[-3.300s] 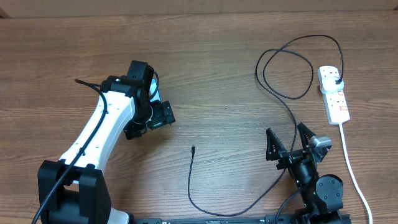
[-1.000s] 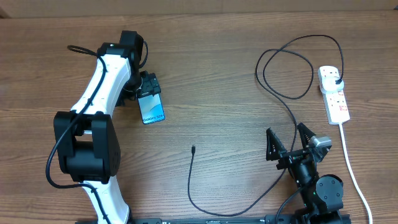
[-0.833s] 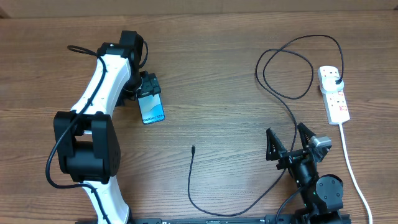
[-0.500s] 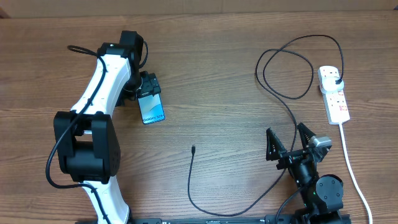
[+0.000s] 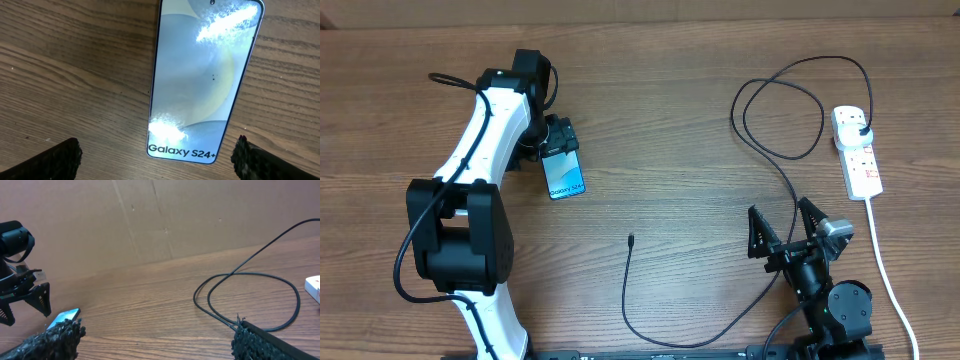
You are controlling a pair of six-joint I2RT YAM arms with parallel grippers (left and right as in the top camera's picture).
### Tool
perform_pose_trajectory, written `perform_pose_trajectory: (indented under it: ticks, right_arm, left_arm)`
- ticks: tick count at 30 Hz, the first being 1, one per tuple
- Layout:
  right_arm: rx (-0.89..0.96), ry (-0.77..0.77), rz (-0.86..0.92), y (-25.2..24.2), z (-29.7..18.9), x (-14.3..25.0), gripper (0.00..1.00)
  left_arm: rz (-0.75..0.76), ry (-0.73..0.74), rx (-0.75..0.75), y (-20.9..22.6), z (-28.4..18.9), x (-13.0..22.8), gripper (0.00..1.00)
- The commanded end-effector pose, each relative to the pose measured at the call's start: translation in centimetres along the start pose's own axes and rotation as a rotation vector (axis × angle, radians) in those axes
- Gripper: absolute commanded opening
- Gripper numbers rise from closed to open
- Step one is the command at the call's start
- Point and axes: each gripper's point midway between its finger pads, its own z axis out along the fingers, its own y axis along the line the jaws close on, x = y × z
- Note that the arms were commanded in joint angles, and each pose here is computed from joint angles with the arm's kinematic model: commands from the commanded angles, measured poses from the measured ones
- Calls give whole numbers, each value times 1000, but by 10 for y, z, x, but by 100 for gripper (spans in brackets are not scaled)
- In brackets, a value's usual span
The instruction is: Plug charger to phone and switch on socket
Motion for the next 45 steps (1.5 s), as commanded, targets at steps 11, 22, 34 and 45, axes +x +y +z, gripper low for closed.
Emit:
perform_pose_trajectory:
  ticks: [11,22,34,45]
  right_arm:
    - [-2,-6,-4,0,0,1,100]
    - [-2,-6,-4,0,0,1,100]
    - [-2,-6,-4,0,0,1,100]
    - [-2,-6,-4,0,0,1,100]
  left_arm:
    - [-29,-32,4,-5,4,-8,100]
    - [-69,-164,76,-22,0,-40,100]
    - [-62,-196,96,-27,28,-38,100]
    - [-35,-141,79,-31,49,-12,100]
